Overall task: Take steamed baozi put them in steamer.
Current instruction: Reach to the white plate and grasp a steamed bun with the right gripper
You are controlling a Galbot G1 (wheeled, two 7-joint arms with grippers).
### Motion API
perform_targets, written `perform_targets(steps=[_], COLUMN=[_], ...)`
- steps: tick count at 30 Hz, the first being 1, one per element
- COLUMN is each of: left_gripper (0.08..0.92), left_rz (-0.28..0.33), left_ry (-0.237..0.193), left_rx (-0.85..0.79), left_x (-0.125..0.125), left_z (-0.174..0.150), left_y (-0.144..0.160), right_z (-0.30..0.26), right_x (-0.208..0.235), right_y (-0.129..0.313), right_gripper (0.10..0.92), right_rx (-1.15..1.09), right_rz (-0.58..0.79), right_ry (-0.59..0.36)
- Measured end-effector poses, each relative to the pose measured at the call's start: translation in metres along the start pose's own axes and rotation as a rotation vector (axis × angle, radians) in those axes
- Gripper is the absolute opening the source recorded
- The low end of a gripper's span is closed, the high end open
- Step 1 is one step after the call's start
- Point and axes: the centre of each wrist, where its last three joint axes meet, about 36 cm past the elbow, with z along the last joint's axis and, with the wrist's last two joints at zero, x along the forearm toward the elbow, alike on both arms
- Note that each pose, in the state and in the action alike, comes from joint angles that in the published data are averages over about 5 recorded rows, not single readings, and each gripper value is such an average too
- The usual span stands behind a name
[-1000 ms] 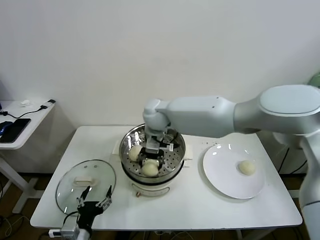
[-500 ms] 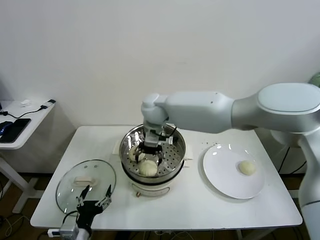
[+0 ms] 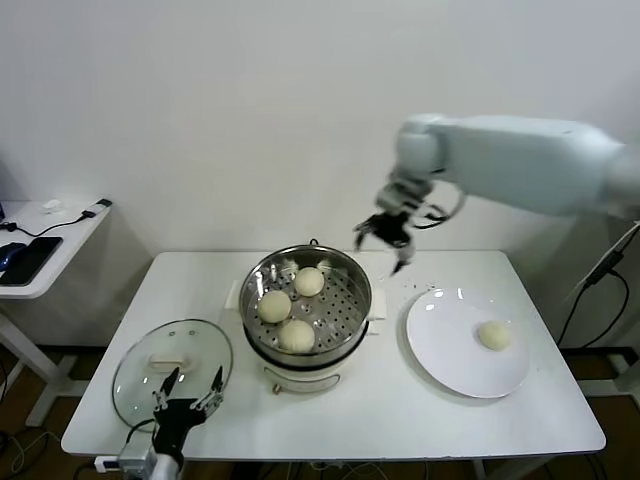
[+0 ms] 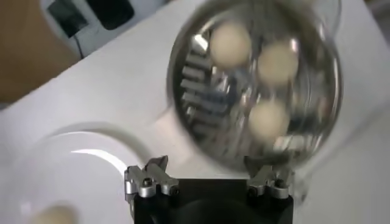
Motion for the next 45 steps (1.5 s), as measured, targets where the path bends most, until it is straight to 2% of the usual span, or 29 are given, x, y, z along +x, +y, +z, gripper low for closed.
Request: perform_targets(steps=[4,10,20,29,40,45], left_gripper=[0.823,0.823,0.823,0.823,0.823,0.823], left_rz=[-0.001,-0.005,-0.007,-0.009,-0.011,-0.006], left_ry=[0.000,0.003,0.024,0.034,0.036,0.038], left_rx=[0.004,0.007,0.012,0.008,0.005,0.007], left_x=[0.000,0.002,0.006,0.010,0.011,0.012], left_z=[0.000,-0.003,0.001,0.003,0.004,0.005], left_y=[0.000,0.001,-0.002,-0.003,-0.001,-0.003], right_z=[0.048,0.098,0.138,0.157,0.160,0.159], right_x=[-0.009,-0.053,-0.132,-0.177,-0.203,-0.210], right_y=[0.047,0.108,0.165,0.185,0.182,0.183], right_gripper=[0.823,0.823,0.823,0.823,0.821,0.773], right_rx=[-0.196,-0.409,-0.572,-0.644,-0.672,-0.676], right_rz=[0.000,-0.029,-0.075,-0.077,-0.083,-0.091], right_ry=[0.032,0.065,0.120,0.147,0.180,0.184])
